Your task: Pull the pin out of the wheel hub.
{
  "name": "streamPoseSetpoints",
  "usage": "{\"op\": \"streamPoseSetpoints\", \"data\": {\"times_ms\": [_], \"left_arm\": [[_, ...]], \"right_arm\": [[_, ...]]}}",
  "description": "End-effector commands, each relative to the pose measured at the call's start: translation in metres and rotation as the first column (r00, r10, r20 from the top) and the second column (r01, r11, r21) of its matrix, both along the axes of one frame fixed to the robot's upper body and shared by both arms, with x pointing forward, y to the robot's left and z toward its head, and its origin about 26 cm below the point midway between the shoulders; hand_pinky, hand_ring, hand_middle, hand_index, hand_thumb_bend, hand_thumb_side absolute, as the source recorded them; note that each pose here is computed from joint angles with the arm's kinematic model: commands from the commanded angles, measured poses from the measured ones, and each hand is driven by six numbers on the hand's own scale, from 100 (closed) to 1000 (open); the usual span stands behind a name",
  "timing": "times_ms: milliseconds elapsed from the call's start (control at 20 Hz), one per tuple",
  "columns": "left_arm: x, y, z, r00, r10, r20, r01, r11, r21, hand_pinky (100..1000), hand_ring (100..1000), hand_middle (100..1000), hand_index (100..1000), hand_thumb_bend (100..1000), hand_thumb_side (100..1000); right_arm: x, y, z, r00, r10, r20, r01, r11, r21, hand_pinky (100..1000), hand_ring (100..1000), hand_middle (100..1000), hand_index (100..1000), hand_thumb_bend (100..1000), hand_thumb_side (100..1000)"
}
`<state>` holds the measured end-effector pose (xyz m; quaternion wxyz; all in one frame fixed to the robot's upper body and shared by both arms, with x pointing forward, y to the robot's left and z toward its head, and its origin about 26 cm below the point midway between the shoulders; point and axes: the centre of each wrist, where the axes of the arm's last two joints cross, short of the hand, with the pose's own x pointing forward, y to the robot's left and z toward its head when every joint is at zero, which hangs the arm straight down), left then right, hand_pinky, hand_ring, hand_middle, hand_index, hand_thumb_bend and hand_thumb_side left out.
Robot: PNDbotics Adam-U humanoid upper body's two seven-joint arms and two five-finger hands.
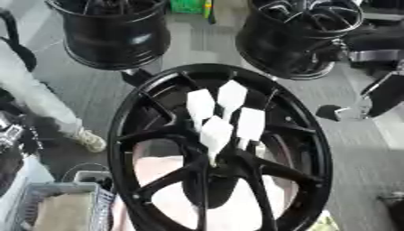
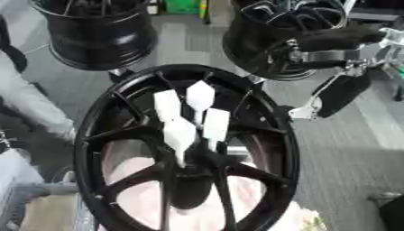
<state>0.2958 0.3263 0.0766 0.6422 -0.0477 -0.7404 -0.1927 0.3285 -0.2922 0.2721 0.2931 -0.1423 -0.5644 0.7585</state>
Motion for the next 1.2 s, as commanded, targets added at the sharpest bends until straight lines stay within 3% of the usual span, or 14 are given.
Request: {"op": "streamPoseSetpoints", "data": {"times_ms": [50, 1200], "left_arm": [[0.002, 0.003, 0.01, 1.0, -0.009, 0.025, 0.008, 0.999, 0.033, 698, 727, 659, 761, 100, 852], [0.002, 0.002, 0.01, 1.0, -0.015, 0.024, 0.014, 0.999, 0.034, 699, 727, 658, 761, 100, 852]], "right_arm": [[0.004, 0.003, 0.006, 1.0, 0.015, -0.002, -0.015, 1.0, -0.021, 774, 852, 892, 1000, 276, 480], [0.024, 0.042, -0.01, 0.984, 0.148, -0.102, -0.157, 0.983, -0.094, 771, 848, 887, 999, 248, 496]]}}
